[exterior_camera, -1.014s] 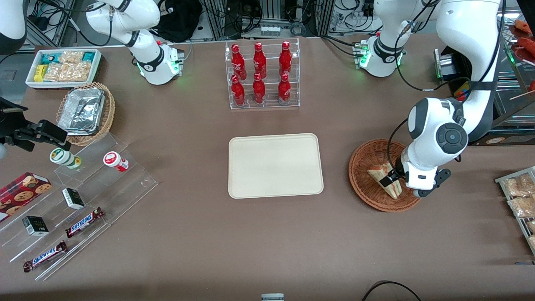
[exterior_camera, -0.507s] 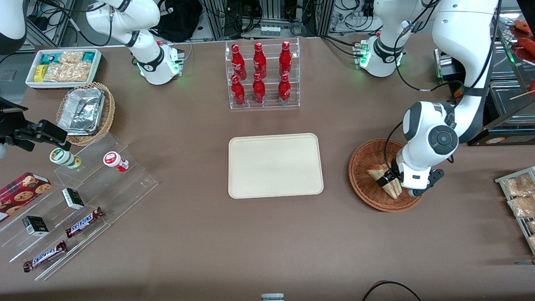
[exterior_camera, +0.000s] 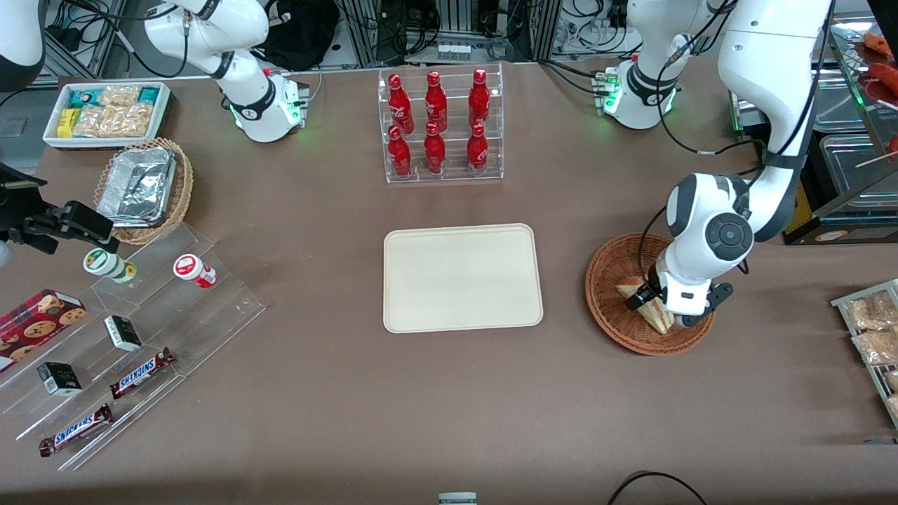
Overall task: Place sandwich from basket to tray
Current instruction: 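Lower the left gripper onto the sandwich and close it around it, then lift the sandwich and carry it with the left gripper over the tray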
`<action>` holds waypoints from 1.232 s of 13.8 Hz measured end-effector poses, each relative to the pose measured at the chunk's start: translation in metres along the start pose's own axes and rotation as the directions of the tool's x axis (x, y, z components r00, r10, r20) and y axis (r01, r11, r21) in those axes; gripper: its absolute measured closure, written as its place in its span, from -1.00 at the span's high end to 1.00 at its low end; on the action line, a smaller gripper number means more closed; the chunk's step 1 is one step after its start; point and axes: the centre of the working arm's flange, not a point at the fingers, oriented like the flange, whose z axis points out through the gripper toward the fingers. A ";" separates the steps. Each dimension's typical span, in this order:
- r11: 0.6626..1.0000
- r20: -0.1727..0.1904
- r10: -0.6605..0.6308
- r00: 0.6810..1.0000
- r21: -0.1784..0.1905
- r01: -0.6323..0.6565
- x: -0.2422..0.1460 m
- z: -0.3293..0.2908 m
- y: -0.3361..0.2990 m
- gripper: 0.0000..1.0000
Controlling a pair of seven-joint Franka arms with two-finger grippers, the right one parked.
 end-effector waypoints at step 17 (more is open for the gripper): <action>0.987 0.032 0.151 0.988 0.043 -0.153 -0.050 -0.148 0.089 -0.69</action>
